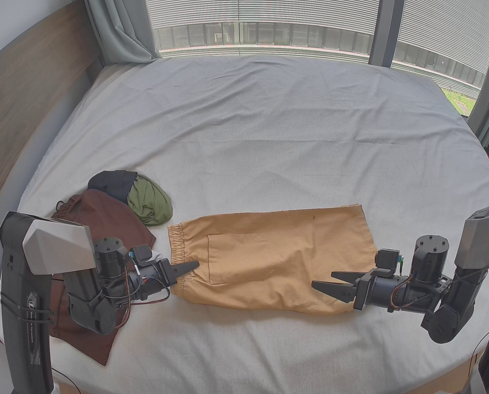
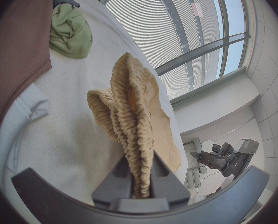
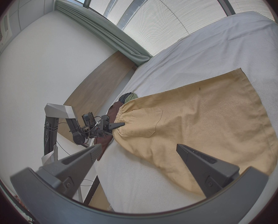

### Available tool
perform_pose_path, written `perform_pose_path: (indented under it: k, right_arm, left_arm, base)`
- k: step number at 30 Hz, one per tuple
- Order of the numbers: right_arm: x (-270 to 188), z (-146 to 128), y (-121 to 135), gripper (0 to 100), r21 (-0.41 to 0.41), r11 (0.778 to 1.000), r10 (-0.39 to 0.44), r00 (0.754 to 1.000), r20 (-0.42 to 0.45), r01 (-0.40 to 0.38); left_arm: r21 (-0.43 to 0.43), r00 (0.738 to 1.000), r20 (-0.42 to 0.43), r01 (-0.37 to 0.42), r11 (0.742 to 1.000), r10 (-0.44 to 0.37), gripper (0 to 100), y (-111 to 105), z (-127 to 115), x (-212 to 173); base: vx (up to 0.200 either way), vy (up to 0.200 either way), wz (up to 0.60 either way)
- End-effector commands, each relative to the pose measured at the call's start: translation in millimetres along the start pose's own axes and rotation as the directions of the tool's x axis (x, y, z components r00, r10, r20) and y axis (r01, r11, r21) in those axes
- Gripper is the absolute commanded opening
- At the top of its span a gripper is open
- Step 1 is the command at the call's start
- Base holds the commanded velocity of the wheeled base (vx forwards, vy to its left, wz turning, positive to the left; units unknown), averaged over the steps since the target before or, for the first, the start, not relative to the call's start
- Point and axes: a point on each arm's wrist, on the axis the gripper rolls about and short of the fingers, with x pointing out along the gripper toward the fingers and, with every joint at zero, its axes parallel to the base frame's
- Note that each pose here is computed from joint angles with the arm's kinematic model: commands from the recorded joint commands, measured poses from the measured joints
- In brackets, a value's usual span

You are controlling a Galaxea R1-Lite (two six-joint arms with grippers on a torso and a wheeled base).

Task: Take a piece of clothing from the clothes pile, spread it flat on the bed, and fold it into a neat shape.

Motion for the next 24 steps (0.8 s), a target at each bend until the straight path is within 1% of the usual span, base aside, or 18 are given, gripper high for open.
perform_pose_path:
  k: [1,8,12,16,24]
  right_arm:
    - [-0.6,-1.0,-0.9,100,0.003,1.0,-0.002,1.0,-0.004,0.002]
    - [-0.4,-1.1,-0.6,100,0.002,1.0,-0.002,1.0,-0.004,0.002]
    - [0.2,-1.4,-1.1,100,0.003,1.0,-0.004,1.0,-0.005,0.004]
    - [1.2,-3.5,-2.8,100,0.008,1.0,-0.009,1.0,-0.011,0.01]
    - [2.5,-13.0,-13.4,100,0.014,0.999,-0.045,0.998,-0.042,0.046]
  left_arm:
    - [0.01,1.0,0.024,0.008,1.0,-0.008,0,-4.6,9.7,-7.9]
    - [0.012,0.999,0.041,0.006,1.0,-0.007,0,-4.0,16.3,-14.7]
    - [0.002,0.999,0.031,0.026,1.0,-0.026,0,2.0,22.6,-26.7]
    - [-0.001,0.999,0.016,0.047,0.999,-0.047,0,2.4,25.5,-35.0]
    - [0.003,0.999,0.019,0.05,0.999,-0.05,0,1.1,26.9,-36.6]
  base:
    - [0.0,0.0,0.0]
    - [0.0,0.0,0.0]
    - [0.0,0.0,0.0]
    - [0.0,0.0,0.0]
    - [0.0,0.0,0.0]
